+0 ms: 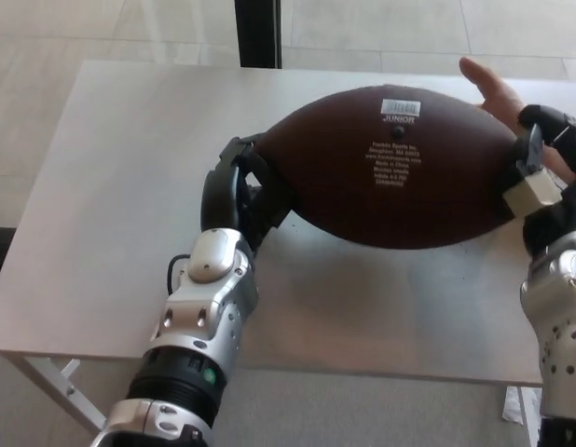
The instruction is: The robot uses both its hands to grab the left and right ends of a football kept in the middle of the desk infront of it, lifts it up and places it in the palm of a person
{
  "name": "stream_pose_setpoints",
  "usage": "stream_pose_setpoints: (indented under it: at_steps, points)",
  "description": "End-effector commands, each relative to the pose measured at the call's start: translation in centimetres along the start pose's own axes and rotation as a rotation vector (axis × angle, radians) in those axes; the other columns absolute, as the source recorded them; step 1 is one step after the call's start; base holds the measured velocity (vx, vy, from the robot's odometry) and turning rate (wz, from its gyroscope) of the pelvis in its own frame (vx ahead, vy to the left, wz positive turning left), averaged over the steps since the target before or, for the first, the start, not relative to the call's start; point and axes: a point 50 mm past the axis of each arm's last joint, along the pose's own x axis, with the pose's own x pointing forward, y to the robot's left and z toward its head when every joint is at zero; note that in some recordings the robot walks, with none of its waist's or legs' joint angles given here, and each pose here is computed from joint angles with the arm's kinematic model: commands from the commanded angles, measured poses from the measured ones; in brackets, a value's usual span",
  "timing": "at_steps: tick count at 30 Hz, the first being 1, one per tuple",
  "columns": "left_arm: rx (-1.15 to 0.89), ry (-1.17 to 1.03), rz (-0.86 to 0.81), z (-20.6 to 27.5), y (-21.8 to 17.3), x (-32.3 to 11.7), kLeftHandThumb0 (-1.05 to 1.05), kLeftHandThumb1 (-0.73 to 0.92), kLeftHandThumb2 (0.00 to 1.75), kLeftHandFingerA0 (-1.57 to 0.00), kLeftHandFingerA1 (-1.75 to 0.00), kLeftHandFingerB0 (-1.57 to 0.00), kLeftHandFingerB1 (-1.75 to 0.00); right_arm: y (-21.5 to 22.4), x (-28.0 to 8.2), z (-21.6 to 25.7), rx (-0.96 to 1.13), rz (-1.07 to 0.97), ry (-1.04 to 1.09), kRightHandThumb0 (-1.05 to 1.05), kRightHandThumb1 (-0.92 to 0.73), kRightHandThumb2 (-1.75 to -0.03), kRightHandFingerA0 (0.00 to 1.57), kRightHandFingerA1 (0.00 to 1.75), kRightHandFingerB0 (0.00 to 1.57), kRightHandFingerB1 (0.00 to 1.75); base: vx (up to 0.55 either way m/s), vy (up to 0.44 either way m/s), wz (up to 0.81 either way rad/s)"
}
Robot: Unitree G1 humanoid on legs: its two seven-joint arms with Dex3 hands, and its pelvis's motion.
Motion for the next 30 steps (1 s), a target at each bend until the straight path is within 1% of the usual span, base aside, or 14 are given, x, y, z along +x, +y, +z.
stream_pose_setpoints:
  at_steps: [1,7,9,11,12,13,16,20,21,23,24,25,29,30]
  points:
    - [0.024,0.027,-0.378,7.4,-12.8,0.3,-0.17,0.62,0.99,-0.88,-1.75,-0.71,-1.51,11.2,-1.9,4.3,0.402,0.404,0.125,-0.2,-0.65,-1.08,1.02,1.68,0.79,1.35,0.0,0.0,0.0]
    - [0.231,-0.033,-0.394,10.8,-13.1,0.6,-0.23,0.61,1.01,-0.81,-1.74,-0.67,-1.49,11.5,-1.4,6.5,0.489,0.384,0.125,-0.23,-0.68,-1.01,1.06,1.67,0.83,1.36,0.0,0.0,0.0]
    - [0.358,-0.079,-0.378,12.4,-13.4,0.6,-0.29,0.83,0.6,-0.64,-1.67,-0.56,-1.17,11.9,-0.9,7.7,0.511,0.368,0.124,-0.26,-0.69,-0.97,1.11,1.64,0.88,1.39,0.0,0.0,0.0]
    - [1.027,-0.363,-0.268,13.1,-13.4,0.6,-0.37,0.77,0.63,-0.71,-1.55,-0.64,-1.24,12.3,-0.6,8.3,0.51,0.35,0.115,-0.26,-0.69,-0.96,1.12,1.64,0.9,1.38,0.0,0.0,0.0]
    - [1.037,-0.352,-0.272,13.5,-13.2,0.7,-0.32,0.73,0.62,-0.53,-1.24,-0.69,-0.87,12.6,-0.5,8.6,0.512,0.344,0.119,-0.3,-0.76,-0.86,1.1,1.65,0.88,1.39,0.0,0.0,0.0]
    - [1.051,-0.338,-0.28,13.8,-13.2,0.7,-0.32,0.73,0.62,-0.53,-1.24,-0.69,-0.87,12.7,-0.4,8.9,0.518,0.335,0.121,-0.3,-0.76,-0.86,1.1,1.65,0.88,1.39,0.0,0.0,0.0]
    - [0.849,-0.178,-0.306,14.5,-12.8,1.5,-0.3,0.76,0.6,-0.55,-1.55,-0.6,-1.2,13.1,0.1,9.3,0.531,0.315,0.143,-0.36,-0.82,-0.74,1.04,1.69,0.82,1.31,0.0,0.0,0.0]
    - [0.402,-0.094,-0.301,14.2,-12.0,1.7,-0.46,0.81,0.65,-0.66,-1.25,-0.65,-0.95,12.8,1.2,9.5,0.519,0.285,0.146,-0.4,-0.86,-0.73,1.05,1.71,0.82,1.45,0.0,0.0,0.0]
    - [0.242,-0.091,-0.277,13.8,-11.8,1.8,-0.68,0.75,1.15,-0.8,-1.05,-0.74,-0.92,12.7,1.5,9.6,0.522,0.278,0.144,-0.41,-0.85,-0.75,1.05,1.74,0.84,1.42,0.0,0.0,0.0]
    - [0.203,-0.119,-0.226,13.5,-11.4,1.9,-0.73,0.88,1.28,-0.78,-0.97,-0.74,-0.9,12.5,2.2,9.8,0.535,0.247,0.161,-0.44,-0.9,-0.67,1.03,1.72,0.75,1.34,0.0,0.0,0.0]
    - [0.291,-0.127,-0.201,13.3,-11.4,2.0,-0.54,0.73,1.15,-0.74,-0.94,-0.7,-0.84,12.3,2.5,9.8,0.546,0.227,0.173,-0.45,-0.88,-0.66,1.0,1.73,0.74,1.29,0.0,0.0,0.0]
    - [0.28,-0.146,-0.09,13.3,-11.2,2.1,-0.61,0.91,0.66,-0.71,-1.0,-0.7,-0.83,12.3,2.8,9.7,0.559,0.212,0.187,-0.44,-0.88,-0.66,0.99,1.75,0.75,1.32,0.0,0.0,0.0]
    - [0.16,-0.152,-0.082,13.8,-10.9,2.3,-0.68,0.92,0.77,-0.64,-1.23,-0.58,-1.04,12.6,3.3,9.8,0.551,0.177,0.186,-0.43,-0.87,-0.67,0.95,1.75,0.72,1.31,0.0,0.0,0.0]
    - [0.206,-0.167,-0.062,13.7,-10.8,2.3,-0.6,0.9,0.68,-0.44,-1.37,-0.4,-1.22,12.2,4.0,9.8,0.542,0.151,0.204,-0.44,-0.88,-0.67,0.95,1.75,0.68,1.42,0.0,0.0,0.0]
